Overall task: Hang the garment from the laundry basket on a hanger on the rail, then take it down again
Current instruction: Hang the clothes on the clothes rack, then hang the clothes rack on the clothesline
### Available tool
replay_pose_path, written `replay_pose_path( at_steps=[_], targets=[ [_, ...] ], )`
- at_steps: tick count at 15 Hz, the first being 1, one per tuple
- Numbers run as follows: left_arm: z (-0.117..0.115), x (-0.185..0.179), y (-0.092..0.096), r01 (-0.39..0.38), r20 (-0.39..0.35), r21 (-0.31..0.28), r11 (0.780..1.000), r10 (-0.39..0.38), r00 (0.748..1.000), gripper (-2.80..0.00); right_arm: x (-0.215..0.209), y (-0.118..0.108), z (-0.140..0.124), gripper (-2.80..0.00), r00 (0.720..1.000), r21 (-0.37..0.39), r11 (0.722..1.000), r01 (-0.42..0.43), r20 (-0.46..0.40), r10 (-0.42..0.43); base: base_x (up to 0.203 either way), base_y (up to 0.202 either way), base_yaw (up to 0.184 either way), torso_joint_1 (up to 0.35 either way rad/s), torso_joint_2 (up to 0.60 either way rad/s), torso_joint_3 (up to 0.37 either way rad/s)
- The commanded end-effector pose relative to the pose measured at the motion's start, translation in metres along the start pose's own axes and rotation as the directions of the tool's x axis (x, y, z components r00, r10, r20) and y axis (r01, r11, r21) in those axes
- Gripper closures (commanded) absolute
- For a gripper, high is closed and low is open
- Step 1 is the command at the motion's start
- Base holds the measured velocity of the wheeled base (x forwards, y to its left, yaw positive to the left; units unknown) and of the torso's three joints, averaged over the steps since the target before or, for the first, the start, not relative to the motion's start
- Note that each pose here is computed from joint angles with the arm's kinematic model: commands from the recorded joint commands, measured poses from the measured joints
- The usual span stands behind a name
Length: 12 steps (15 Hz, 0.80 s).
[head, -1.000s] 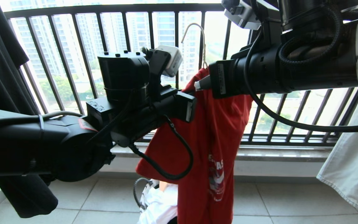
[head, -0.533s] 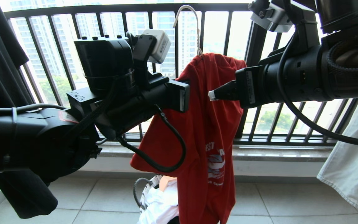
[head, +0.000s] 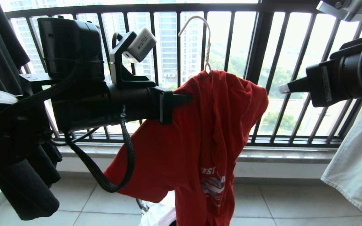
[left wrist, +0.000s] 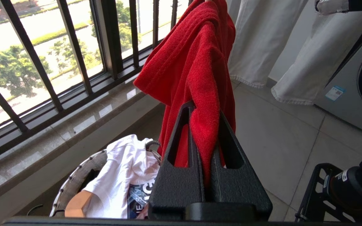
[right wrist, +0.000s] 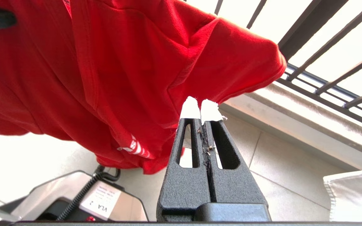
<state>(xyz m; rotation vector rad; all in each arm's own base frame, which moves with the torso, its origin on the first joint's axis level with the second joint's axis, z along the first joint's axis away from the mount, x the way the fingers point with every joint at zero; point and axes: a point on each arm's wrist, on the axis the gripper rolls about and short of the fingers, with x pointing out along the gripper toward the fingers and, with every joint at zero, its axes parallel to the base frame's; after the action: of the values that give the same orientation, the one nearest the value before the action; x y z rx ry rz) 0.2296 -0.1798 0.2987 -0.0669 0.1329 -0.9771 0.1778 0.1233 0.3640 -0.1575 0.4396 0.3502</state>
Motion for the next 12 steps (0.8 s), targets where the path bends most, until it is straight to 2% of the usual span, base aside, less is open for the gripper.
replay_pose_path(
  at_steps=[1,3,4,6,8,10,12],
  targets=[
    [0.004,-0.009,-0.001,0.035,-0.027,-0.011,0.999,-0.036,0.999,0.0,-0.02,-0.004,-0.005,0.0,1.0,-0.021,1.0,-0.009,-0.019,0.008,0.0,0.0,0.0,0.0,0.0,0.0],
    [0.0,-0.012,-0.003,0.114,-0.085,-0.039,0.993,-0.117,0.989,0.0,-0.026,0.001,-0.01,0.0,0.998,-0.05,0.998,-0.042,-0.057,0.039,0.0,0.0,0.0,0.0,0.0,0.0],
    [-0.002,-0.013,-0.005,0.15,-0.098,-0.049,0.987,-0.154,0.983,0.0,-0.025,0.002,-0.012,-2.8,0.997,-0.06,0.997,-0.042,-0.07,0.038,0.0,0.0,0.0,0.0,0.0,0.0],
    [-0.005,-0.015,-0.006,0.21,-0.128,-0.074,0.975,-0.218,0.967,0.0,-0.024,0.002,-0.018,-2.8,0.995,-0.14,0.989,-0.052,-0.093,0.039,0.0,0.0,0.0,0.0,0.0,0.0],
    [-0.008,-0.016,-0.007,0.261,-0.145,-0.091,0.961,-0.272,0.951,0.0,-0.017,0.005,-0.019,-2.8,0.99,-0.161,0.982,-0.102,-0.117,0.084,0.0,0.0,0.0,0.0,0.0,0.0],
    [-0.009,-0.019,-0.009,0.288,-0.146,-0.095,0.953,-0.299,0.943,0.0,-0.002,0.01,-0.02,-2.8,0.977,-0.184,0.968,-0.17,-0.157,0.142,0.0,0.0,0.0,0.0,0.0,0.0],
    [-0.007,-0.025,-0.012,0.296,-0.136,-0.086,0.951,-0.306,0.942,0.0,0.004,0.012,-0.021,-2.8,0.973,-0.278,0.941,-0.191,-0.177,0.146,0.0,0.0,0.0,0.0,0.0,0.0]
  ],
)
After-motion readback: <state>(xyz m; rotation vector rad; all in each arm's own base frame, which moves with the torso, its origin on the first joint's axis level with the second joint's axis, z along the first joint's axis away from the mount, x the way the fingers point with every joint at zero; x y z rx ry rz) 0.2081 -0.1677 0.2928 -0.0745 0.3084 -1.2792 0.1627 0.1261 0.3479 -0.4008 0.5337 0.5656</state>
